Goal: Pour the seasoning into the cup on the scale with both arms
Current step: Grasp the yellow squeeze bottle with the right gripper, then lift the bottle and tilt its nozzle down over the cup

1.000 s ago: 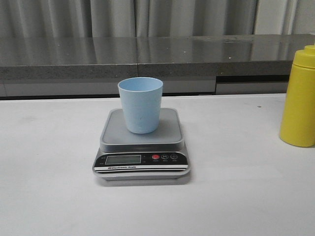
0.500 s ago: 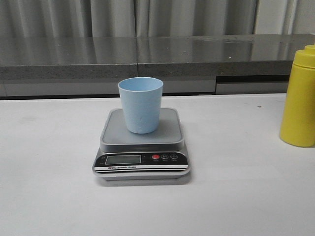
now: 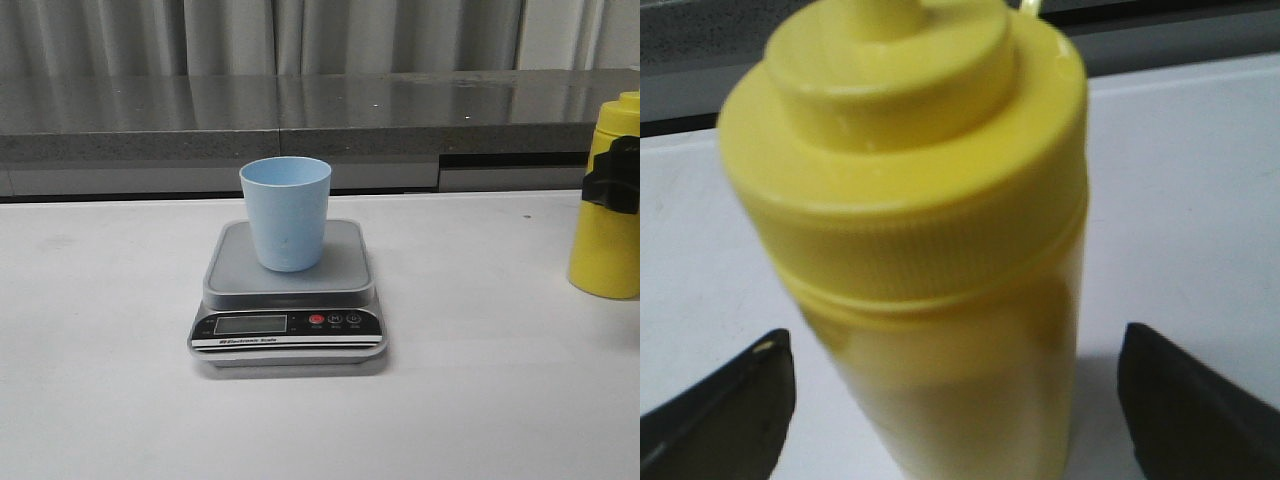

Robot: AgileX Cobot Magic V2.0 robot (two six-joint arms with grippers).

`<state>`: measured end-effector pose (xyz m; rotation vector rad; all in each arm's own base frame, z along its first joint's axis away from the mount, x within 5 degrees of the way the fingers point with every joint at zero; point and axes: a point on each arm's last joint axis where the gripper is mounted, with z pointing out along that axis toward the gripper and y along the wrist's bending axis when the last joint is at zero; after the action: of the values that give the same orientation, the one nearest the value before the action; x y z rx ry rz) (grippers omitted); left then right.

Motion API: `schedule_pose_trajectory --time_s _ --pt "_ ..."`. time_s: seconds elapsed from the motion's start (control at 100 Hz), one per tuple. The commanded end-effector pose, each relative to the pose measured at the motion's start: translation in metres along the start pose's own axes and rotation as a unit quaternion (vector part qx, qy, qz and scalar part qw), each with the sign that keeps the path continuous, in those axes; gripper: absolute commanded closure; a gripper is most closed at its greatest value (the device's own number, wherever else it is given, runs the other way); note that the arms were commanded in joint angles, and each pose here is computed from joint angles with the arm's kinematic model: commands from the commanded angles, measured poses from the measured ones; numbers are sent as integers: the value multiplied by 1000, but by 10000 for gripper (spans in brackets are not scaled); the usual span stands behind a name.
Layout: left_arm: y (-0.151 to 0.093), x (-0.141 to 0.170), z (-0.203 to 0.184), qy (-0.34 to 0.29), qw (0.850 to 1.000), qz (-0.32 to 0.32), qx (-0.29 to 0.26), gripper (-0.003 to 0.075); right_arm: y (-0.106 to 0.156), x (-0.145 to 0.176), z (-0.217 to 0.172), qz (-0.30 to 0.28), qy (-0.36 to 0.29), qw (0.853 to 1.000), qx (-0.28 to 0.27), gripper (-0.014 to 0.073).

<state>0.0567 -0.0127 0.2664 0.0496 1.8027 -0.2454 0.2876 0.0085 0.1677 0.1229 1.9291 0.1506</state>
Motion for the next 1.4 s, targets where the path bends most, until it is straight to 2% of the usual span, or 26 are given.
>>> schedule_pose_trajectory --time_s 0.0,0.29,0.36,0.53,0.67,0.83,1.02,1.21,1.39 --pt "-2 -15 -2 -49 999 -7 4 741 3 -22 9 -2 -64 998 -12 -52" --pt "-2 -15 -2 -49 999 -7 4 741 2 -21 27 -2 -59 998 -11 -36" --pt "-2 -15 -2 -49 999 -7 4 741 2 -20 27 -2 -56 998 -11 25" --pt "-2 -15 -2 -49 999 -7 4 741 2 -20 27 -2 -56 998 -11 251" --pt "-2 -15 -2 -49 999 -7 4 741 2 -20 27 -2 -56 998 -11 331" --pt "-2 -15 -2 -49 999 -7 4 741 3 -21 27 -5 -57 998 -13 340" --pt "-2 -15 -2 -49 999 -7 4 741 14 -39 16 -51 -60 996 -46 340" --pt "-2 -15 -2 -49 999 -7 4 741 33 -76 13 -104 11 994 -42 340" --pt "-2 -15 -2 -49 999 -7 4 741 65 -115 14 -193 92 976 -30 340"
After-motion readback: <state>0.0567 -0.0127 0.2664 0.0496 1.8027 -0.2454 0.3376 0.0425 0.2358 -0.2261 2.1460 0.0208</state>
